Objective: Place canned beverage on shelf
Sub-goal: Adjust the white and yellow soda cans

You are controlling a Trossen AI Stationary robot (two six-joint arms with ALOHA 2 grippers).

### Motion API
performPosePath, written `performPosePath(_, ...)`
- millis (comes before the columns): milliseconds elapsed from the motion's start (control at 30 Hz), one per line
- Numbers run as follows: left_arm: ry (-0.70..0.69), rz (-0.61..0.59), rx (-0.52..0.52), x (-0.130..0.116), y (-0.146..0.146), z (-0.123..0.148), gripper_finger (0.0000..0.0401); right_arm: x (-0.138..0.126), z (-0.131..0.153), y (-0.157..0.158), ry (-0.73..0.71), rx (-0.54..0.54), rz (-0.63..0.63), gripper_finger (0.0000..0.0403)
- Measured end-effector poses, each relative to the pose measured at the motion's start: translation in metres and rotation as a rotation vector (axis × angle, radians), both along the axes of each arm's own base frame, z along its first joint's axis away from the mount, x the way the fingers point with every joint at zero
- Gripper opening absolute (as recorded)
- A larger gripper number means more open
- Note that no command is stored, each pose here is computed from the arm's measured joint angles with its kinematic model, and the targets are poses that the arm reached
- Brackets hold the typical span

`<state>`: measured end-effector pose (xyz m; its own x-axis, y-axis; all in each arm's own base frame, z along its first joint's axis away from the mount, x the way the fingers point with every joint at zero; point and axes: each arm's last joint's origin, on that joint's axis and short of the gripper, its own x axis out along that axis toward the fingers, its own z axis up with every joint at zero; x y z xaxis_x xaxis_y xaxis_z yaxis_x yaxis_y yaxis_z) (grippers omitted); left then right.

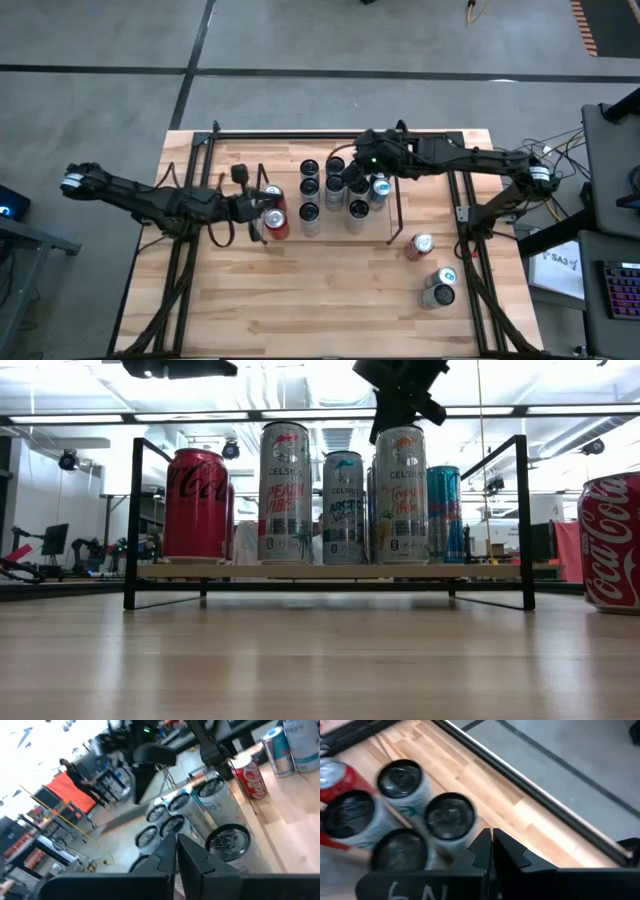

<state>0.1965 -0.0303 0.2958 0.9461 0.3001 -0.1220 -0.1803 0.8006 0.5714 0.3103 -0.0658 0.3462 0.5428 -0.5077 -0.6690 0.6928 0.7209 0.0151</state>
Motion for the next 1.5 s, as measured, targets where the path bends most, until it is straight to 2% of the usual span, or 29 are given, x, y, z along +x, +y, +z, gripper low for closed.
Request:
performPosePath(133, -0.069, -0.047, 0.004, -0.011, 0.002, 0.004, 0.0, 0.002, -0.001, 0.008, -0.023, 0.031, -0.011, 0.0009)
performPosePath(267, -0.055, -0.073, -0.061, -0.021, 0.003, -0.005, 0.0, 0.004, -0.003, 0.015, -0.033, 0.053, -0.016, 0.0009)
performPosePath(367, -0.072, -0.073, -0.056, -0.026, 0.004, -0.011, 0.0, 0.005, -0.004, 0.019, -0.047, 0.069, -0.021, 0.0009)
performPosePath(833, -0.142, -0.07, -0.122, -0.03, 0.005, 0.0, 0.0, 0.005, -0.004, 0.021, -0.107, 0.133, -0.108, 0.0009)
performPosePath(1133, -0.123, -0.029, -0.136, -0.034, 0.007, -0.002, 0.0, -0.001, -0.013, 0.02, -0.053, 0.107, -0.188, 0.0009)
performPosePath(1500, -0.228, -0.013, -0.168, -0.051, 0.011, 0.016, 0.0, 0.003, -0.024, 0.029, -0.09, 0.098, -0.196, 0.0009)
